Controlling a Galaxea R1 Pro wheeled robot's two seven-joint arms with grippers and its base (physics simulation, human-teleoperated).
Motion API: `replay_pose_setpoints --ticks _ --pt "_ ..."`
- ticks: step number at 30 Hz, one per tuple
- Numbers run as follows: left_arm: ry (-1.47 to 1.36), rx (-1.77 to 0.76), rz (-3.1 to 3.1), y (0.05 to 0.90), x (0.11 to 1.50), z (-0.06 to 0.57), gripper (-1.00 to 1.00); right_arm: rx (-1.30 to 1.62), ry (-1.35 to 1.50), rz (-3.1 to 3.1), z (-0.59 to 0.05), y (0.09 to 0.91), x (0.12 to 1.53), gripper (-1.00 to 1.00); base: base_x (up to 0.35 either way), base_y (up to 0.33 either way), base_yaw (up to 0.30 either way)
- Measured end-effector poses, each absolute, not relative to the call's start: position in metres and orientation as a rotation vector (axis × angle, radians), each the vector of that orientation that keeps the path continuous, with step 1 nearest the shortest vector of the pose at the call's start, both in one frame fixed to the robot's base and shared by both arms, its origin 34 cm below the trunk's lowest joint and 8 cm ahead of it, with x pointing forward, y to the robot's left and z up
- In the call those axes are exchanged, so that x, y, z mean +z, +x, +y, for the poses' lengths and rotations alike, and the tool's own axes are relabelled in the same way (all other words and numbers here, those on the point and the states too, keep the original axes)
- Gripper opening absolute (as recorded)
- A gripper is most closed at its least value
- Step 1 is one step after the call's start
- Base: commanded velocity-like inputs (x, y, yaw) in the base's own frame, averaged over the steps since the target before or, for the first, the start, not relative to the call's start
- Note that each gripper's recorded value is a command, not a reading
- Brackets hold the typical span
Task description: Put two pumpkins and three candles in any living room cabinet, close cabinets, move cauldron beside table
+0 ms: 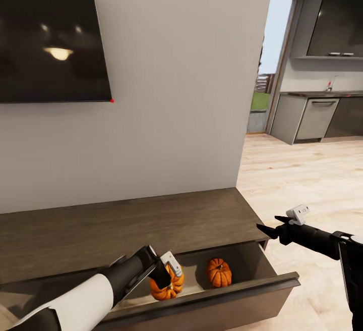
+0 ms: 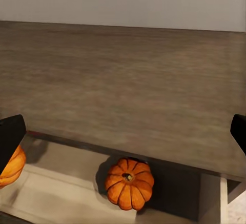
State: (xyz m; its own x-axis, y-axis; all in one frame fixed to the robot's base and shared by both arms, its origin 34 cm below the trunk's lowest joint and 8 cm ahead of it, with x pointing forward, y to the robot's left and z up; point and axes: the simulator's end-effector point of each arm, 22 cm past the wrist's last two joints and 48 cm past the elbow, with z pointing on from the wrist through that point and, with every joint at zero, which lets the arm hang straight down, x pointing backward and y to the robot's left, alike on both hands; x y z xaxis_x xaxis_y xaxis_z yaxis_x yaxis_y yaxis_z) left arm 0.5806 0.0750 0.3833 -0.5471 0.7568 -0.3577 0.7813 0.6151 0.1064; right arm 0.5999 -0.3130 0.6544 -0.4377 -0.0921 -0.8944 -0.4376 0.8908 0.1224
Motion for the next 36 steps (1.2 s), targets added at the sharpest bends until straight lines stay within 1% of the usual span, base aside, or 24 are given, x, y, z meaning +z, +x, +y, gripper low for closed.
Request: replay_pose_setpoints --ticks 6,12,17,28,36 --pt "1.207 -0.055 2.495 0.580 0.372 0.084 -1.00 0.412 -0.385 2.004 -0.313 0.600 0.654 1.00 0.000 0.000 0.000" --pt "1.190 -0.014 2.523 0.578 0.356 0.107 -1.00 0.413 -0.384 2.003 -0.313 0.600 0.654 1.00 0.000 0.000 0.000" --pt "1.130 -0.040 2.542 0.578 0.349 0.117 -1.00 0.413 -0.384 2.004 -0.313 0.600 0.654 1.00 0.000 0.000 0.000" --pt "1.119 -0.064 2.522 0.579 0.346 0.118 -1.00 0.417 -0.385 2.006 -0.312 0.599 0.654 1.00 0.000 0.000 0.000" --pt "1.120 -0.057 2.519 0.579 0.342 0.120 -1.00 0.510 -0.444 1.996 -0.296 0.590 0.654 1.00 0.000 0.000 0.000"
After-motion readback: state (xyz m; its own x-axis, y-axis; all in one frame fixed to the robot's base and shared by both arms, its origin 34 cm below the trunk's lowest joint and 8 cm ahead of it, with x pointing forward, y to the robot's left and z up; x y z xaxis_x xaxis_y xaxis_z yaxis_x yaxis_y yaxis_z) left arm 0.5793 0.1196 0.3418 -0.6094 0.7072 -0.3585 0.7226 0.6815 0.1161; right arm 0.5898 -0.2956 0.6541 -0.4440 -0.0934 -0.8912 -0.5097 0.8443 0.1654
